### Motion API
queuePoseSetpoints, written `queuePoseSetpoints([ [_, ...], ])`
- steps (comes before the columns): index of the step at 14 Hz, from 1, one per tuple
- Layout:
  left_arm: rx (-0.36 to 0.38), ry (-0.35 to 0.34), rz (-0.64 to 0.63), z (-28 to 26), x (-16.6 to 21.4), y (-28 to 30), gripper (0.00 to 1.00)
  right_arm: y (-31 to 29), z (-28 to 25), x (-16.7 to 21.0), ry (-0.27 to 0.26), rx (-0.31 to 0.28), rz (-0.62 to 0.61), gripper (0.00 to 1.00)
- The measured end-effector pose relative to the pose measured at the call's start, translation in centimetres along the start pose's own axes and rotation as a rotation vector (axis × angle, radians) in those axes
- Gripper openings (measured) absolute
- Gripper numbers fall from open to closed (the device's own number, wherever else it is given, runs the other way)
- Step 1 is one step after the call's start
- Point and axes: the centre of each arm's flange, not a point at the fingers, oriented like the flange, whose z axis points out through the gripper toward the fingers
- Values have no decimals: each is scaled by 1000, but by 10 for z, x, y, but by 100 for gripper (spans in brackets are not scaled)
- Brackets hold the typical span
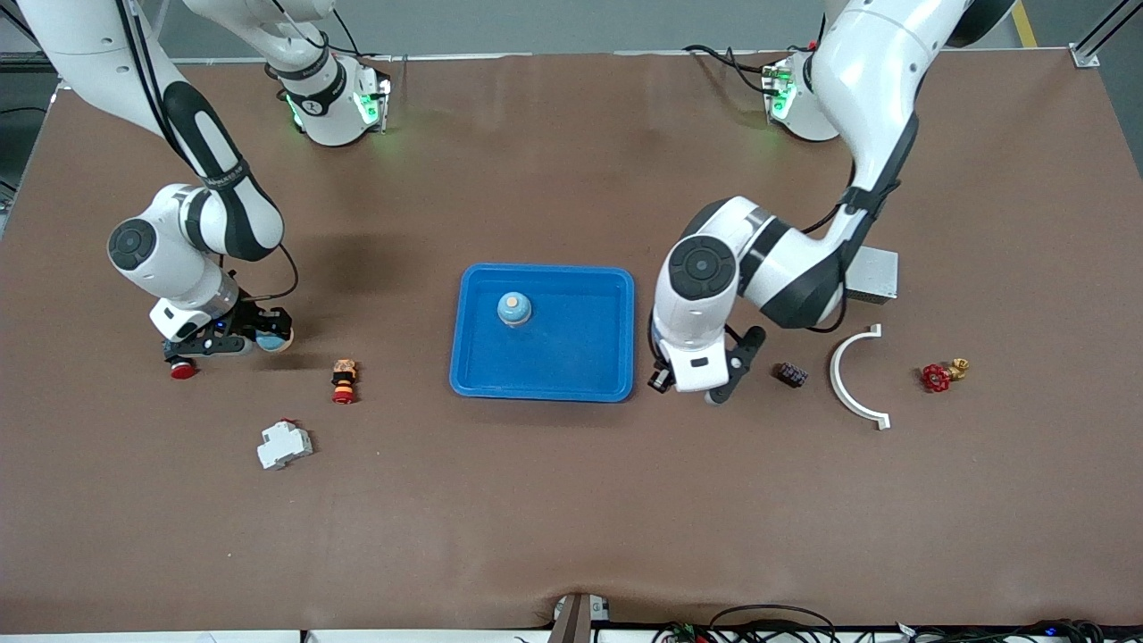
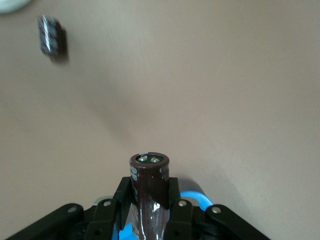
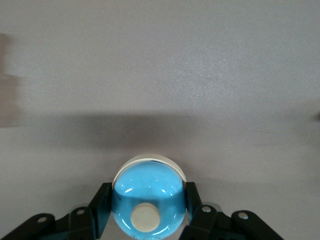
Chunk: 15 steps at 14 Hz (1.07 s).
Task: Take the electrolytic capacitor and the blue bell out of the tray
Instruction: 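Carry the capacitor to the white arc while the right gripper lowers the bell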
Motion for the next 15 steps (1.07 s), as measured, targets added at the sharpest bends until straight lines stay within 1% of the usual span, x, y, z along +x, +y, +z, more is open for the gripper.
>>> queuePoseSetpoints([
  [2, 32, 11, 42, -9, 28, -14, 34, 0, 0, 0, 1, 0, 0, 63],
  [4, 65, 13, 42, -2, 53, -30, 34, 0, 0, 1, 3, 0, 2, 63],
  [5, 83, 11, 47, 4, 64, -38, 34, 1, 0, 1, 4, -1, 3, 68],
  [6, 100, 7, 56, 11, 75, -46, 34, 1, 1, 1, 6, -1, 3, 77],
  [7, 117, 3, 60, 18, 86, -53, 34, 1, 2, 1, 7, -2, 4, 89],
  [8, 133, -1, 55, 24, 97, -61, 34, 2, 2, 1, 8, -3, 4, 98],
  [9, 146, -6, 53, 29, 108, -69, 34, 2, 2, 1, 9, -3, 4, 100],
  [11, 159, -12, 58, 35, 123, -78, 34, 2, 1, 3, 13, -3, 4, 100],
  [15, 173, -16, 74, 38, 138, -89, 34, 2, -4, 10, 29, -5, 3, 100],
])
